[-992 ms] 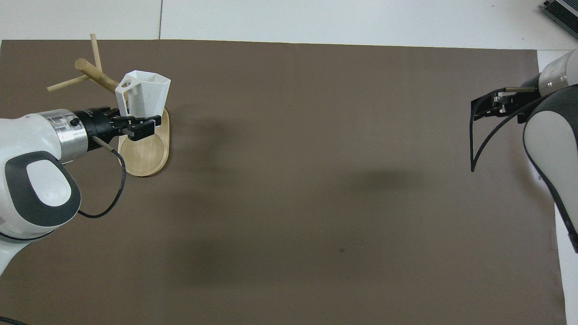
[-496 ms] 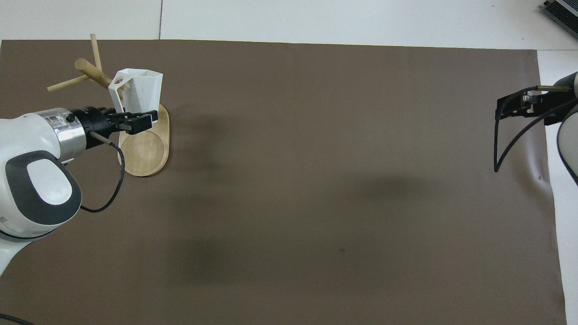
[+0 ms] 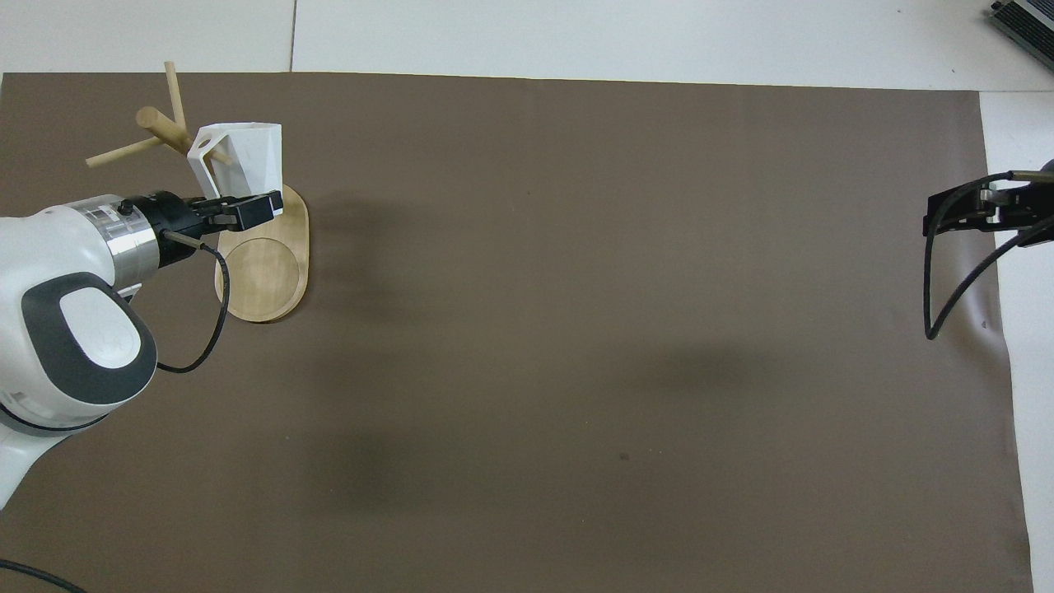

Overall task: Hang cup on rack
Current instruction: 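Lower the cup handle onto a mug tree peg with the left gripper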

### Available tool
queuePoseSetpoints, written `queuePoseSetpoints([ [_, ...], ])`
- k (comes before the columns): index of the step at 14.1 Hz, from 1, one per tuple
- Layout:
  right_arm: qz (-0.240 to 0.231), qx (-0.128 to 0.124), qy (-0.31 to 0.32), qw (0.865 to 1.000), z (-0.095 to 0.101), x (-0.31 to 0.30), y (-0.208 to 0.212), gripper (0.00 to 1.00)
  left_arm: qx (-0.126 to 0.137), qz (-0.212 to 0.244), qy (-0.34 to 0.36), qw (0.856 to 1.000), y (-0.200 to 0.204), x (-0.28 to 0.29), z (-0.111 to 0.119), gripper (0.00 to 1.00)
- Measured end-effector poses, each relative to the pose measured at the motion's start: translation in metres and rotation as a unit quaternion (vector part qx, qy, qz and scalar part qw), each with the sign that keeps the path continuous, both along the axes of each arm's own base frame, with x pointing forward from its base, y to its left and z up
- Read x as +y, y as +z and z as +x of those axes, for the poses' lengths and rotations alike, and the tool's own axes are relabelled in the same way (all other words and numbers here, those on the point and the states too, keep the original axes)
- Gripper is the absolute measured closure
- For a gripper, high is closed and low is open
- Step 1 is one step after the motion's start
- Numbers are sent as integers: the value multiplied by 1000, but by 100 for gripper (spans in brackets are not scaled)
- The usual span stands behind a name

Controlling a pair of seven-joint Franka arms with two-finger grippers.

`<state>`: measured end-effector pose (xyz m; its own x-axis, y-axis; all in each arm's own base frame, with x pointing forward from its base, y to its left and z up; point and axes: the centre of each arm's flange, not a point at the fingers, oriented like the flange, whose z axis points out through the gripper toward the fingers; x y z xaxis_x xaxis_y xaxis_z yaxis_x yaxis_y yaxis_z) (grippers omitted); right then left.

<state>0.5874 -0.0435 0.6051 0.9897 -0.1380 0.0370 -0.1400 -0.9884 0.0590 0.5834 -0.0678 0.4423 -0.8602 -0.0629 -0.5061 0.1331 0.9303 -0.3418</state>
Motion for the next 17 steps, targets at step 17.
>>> queuePoseSetpoints([
  [17,6,-1,-9,1000,-23,-16,10,0,-8,-1,42,999,-12,10,1,1],
])
